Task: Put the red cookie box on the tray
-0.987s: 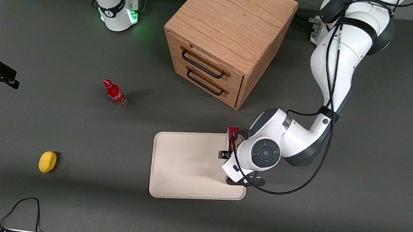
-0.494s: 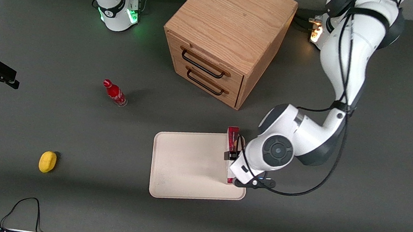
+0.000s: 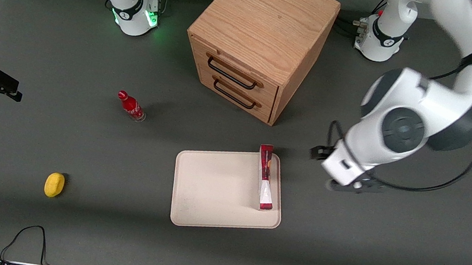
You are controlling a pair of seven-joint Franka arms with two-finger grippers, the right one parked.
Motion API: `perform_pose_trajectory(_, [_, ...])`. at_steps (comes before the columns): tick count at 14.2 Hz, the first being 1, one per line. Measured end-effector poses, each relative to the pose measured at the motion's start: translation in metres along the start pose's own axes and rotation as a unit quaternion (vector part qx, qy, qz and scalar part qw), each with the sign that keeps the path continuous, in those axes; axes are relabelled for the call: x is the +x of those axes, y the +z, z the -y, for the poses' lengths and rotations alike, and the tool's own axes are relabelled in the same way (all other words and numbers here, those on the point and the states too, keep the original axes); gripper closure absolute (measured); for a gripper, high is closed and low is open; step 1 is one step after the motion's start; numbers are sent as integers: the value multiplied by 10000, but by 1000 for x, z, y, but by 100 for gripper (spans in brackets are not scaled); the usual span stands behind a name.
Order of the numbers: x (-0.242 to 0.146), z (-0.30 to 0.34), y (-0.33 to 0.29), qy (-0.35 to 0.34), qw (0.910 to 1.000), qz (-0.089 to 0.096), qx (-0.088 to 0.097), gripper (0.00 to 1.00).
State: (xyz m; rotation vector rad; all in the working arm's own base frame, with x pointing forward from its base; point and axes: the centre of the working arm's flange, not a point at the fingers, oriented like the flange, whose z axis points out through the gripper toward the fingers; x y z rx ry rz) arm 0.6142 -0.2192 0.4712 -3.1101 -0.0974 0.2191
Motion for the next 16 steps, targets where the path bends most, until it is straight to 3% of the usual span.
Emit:
perform_pose_trajectory(4, [-31, 125, -36, 335, 9993, -44, 178, 0])
perform_pose_trajectory(7, [-61, 203, -60, 122, 9997, -17, 232, 0])
perform_pose_trajectory(12, [-86, 236, -86, -104, 9997, -133, 175, 0])
perform_pose_trajectory(16, [-87, 234, -85, -110, 9998, -40, 190, 0])
